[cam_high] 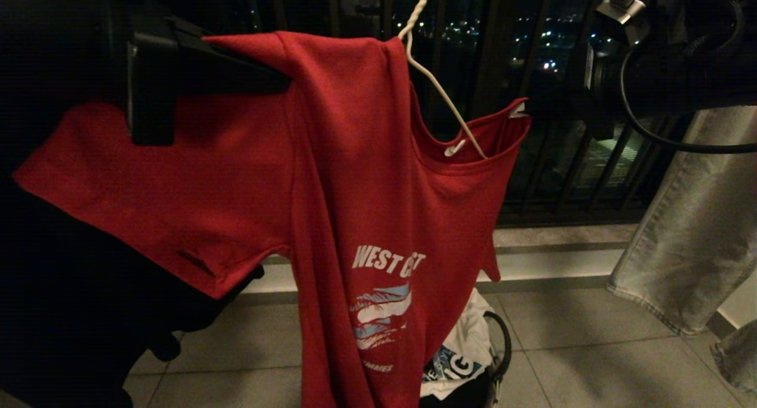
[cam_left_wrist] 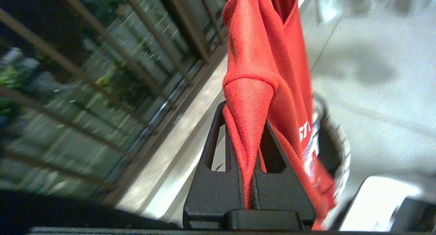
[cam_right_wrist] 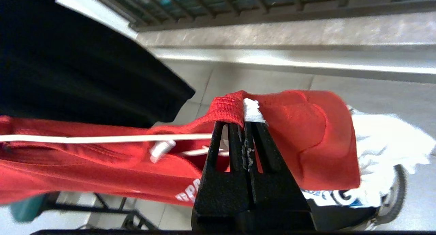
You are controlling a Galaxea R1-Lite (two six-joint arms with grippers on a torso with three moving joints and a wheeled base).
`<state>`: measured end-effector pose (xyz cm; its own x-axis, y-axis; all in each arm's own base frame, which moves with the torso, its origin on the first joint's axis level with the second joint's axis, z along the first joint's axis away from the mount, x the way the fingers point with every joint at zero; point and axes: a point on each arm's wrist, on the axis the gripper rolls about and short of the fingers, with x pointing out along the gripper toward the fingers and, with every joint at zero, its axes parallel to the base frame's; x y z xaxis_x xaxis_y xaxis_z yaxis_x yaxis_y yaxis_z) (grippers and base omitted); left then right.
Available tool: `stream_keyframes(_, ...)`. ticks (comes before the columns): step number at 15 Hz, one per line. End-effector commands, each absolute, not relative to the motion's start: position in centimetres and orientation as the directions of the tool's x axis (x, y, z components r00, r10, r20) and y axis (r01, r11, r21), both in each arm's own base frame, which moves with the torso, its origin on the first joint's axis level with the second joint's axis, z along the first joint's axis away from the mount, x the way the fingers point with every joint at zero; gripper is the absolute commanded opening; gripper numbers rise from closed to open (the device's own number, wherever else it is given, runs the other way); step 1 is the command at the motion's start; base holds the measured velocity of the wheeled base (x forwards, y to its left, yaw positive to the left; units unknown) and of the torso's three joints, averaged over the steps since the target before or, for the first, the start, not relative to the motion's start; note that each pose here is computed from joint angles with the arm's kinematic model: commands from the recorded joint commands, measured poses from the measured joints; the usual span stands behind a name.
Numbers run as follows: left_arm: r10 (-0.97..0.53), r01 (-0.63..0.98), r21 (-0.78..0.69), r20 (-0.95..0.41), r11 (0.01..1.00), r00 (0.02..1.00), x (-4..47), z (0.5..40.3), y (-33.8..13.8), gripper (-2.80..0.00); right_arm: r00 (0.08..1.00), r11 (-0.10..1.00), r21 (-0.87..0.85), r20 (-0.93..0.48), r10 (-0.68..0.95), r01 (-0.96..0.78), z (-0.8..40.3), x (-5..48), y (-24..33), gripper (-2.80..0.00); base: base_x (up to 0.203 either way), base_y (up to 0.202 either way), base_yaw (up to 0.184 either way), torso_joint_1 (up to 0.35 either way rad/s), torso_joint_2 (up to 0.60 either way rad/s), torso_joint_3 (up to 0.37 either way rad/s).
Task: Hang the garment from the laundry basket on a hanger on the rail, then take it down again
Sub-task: Hang the clothes on the clothes rack
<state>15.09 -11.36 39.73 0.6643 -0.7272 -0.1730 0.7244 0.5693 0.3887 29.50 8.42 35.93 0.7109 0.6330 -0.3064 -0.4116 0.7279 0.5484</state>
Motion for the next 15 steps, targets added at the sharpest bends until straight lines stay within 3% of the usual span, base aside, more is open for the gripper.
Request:
stream_keyframes(1,-0.736,0.724,0.371,-0.141,0.581,0.662,16.2,38.5,-12.2,-2.80,0.725,0.733,0.547,-0.296,0.622,-0.405,36.3,29.3,7.9,-2.80,0.000,0.000,0.000,0.000,0.00,0.000)
stream_keyframes(6,-0.742,0.735,0.271,-0.098,0.622,0.664,18.4,35.8,-13.7,-2.80,0.789,0.775,0.517,-0.273,0.551,-0.362,36.9,29.1,7.4,-2.80,0.000,0.000,0.000,0.000,0.00,0.000)
stream_keyframes(15,-0.746,0.738,0.114,0.044,0.665,0.665,22.6,30.4,-16.7,-2.80,0.824,0.789,0.506,-0.236,0.516,-0.349,37.7,28.6,7.3,-2.80,0.000,0.000,0.000,0.000,0.00,0.000)
